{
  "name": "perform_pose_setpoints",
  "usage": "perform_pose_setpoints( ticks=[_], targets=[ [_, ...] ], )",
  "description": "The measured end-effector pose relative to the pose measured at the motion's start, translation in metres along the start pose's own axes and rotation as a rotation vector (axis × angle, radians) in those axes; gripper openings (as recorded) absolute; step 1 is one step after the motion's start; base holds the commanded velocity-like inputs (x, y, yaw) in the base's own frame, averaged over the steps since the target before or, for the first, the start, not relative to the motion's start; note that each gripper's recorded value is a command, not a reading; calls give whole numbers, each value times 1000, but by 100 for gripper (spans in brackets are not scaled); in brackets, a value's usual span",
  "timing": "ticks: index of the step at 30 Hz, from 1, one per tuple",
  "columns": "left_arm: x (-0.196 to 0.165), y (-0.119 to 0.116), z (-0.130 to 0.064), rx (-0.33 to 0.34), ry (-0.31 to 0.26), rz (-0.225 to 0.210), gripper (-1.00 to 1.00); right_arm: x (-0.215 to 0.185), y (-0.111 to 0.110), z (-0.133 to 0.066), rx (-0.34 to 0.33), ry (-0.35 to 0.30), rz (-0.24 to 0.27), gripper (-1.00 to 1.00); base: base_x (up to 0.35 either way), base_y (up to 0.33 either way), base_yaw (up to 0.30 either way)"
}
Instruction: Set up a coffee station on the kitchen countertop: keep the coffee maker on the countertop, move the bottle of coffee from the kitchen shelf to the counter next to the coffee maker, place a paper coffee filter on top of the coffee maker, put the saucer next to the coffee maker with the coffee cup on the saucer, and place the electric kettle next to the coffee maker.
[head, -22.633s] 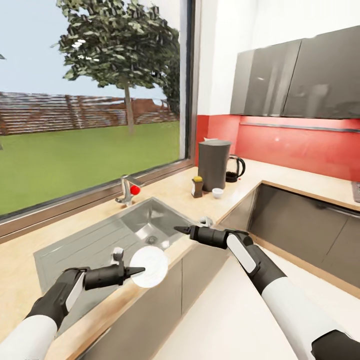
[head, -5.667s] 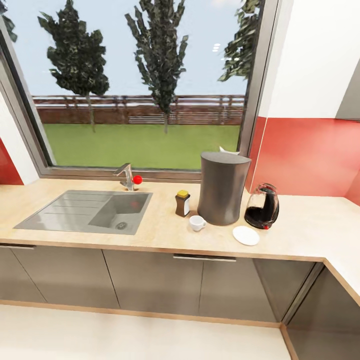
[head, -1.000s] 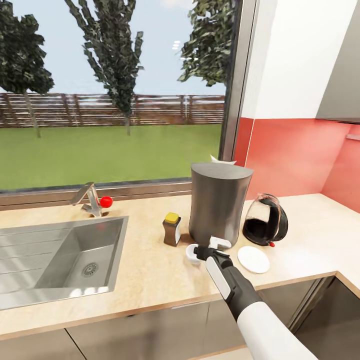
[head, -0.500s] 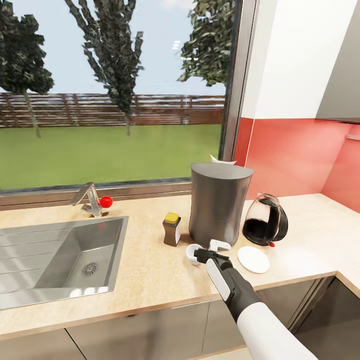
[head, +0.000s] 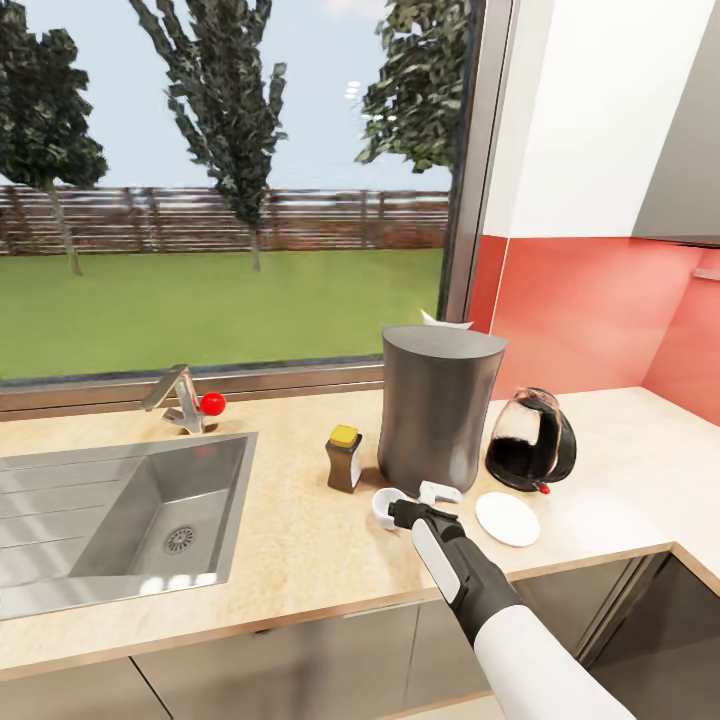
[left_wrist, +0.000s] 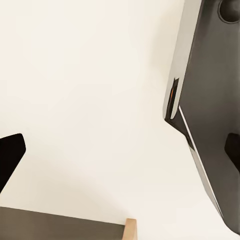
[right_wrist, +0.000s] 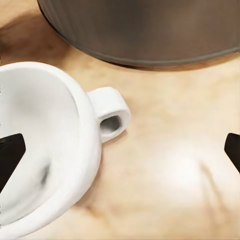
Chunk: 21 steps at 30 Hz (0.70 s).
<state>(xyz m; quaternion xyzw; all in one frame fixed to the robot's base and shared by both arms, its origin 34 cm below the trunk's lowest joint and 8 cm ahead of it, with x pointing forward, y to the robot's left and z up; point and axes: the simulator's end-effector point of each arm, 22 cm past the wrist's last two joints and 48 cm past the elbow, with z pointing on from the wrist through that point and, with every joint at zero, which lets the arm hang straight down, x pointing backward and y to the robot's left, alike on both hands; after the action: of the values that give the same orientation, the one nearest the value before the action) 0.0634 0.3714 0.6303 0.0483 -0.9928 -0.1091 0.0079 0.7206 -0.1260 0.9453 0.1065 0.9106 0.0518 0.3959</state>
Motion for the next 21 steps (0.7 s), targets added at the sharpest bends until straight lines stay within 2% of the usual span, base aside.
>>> perform_pose_setpoints(
  ticks=[19, 20, 21],
  targets=[
    [1, 0, 0, 0, 2, 0, 100, 12, -5, 4, 11, 25, -2, 100, 0, 12, 0],
    [1, 0, 0, 1, 1, 0, 100, 12, -5, 4, 12, 26, -2, -100, 0, 0, 0],
    [1, 0, 0, 1, 1, 0, 100, 13, -5, 4, 12, 27, -2, -100, 0, 0, 0]
  ],
)
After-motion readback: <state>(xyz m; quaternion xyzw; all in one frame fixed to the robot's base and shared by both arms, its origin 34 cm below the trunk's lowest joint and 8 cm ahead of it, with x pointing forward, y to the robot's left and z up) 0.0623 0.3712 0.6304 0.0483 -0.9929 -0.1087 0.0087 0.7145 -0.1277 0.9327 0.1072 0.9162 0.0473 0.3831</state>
